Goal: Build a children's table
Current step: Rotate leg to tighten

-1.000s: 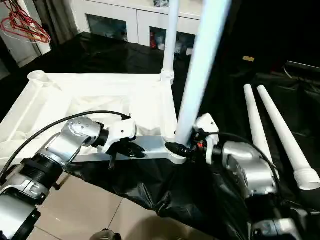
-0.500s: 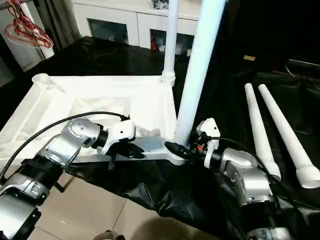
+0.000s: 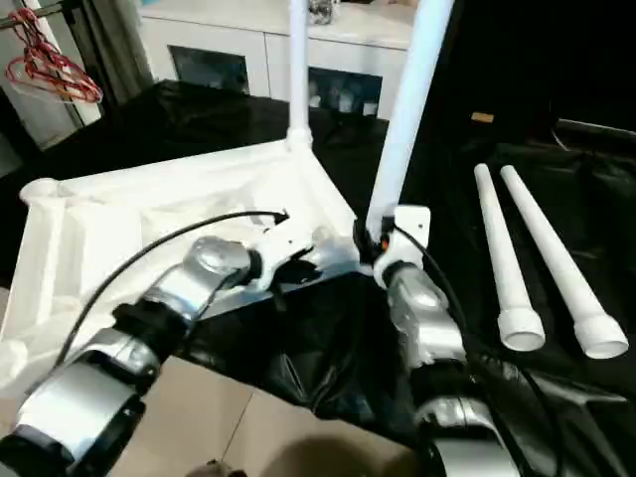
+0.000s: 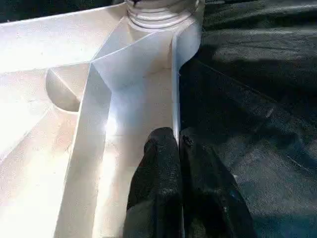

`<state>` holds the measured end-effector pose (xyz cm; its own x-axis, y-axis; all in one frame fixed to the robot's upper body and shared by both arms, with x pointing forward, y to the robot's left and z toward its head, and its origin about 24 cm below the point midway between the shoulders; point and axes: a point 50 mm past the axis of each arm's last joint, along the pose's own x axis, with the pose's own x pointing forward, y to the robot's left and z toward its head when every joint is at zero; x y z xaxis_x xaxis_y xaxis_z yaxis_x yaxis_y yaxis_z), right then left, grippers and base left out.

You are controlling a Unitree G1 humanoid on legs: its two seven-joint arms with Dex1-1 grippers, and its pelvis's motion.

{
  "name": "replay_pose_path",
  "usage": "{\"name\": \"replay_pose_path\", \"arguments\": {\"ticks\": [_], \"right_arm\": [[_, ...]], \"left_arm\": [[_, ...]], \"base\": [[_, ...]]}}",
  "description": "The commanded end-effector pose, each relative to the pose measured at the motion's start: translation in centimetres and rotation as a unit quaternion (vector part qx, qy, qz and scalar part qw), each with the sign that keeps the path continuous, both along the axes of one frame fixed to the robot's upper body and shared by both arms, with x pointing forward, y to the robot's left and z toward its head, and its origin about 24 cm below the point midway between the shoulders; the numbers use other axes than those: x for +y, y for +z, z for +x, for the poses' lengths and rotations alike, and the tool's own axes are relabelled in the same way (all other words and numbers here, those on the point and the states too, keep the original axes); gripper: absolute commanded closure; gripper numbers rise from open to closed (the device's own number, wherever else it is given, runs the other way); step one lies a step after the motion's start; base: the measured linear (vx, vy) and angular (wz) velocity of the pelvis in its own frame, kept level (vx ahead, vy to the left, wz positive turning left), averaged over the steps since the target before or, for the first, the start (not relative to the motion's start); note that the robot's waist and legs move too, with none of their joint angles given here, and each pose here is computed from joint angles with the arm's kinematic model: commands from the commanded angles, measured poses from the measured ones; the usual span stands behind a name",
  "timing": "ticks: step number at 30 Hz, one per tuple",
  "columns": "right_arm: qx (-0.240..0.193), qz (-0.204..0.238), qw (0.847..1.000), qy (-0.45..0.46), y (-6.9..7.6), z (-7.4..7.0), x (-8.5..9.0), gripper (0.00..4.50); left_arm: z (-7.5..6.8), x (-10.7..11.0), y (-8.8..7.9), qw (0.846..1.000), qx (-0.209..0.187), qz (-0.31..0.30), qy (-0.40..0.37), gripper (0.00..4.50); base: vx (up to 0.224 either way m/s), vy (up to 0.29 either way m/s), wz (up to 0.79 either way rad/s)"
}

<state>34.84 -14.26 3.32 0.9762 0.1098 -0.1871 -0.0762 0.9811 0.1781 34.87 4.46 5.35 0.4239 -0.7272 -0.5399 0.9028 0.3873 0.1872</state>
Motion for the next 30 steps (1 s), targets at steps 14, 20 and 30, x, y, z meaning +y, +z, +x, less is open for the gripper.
{"name": "replay_pose_path", "arguments": {"ticks": [14, 20, 30], "right_arm": [[-0.033, -0.038, 0.993, 0.109, 0.2, -0.9, -1.5, 0.76], [-0.033, -0.081, 0.962, 0.258, 0.6, -3.0, -3.4, 0.76], [0.015, -0.106, 0.892, 0.438, 1.0, -5.4, -4.8, 0.76]], "left_arm": [[-0.8, 1.0, 0.8, 0.995, -0.023, -0.022, -0.097, 4.5], [-1.1, 2.6, 0.6, 0.99, -0.01, -0.005, -0.14, 4.5], [-1.5, 4.2, 0.7, 0.98, 0.014, 0.021, -0.196, 4.5]], "base": [[0.0, 0.0, 0.0], [0.0, 0.0, 0.0], [0.0, 0.0, 0.0]]}}
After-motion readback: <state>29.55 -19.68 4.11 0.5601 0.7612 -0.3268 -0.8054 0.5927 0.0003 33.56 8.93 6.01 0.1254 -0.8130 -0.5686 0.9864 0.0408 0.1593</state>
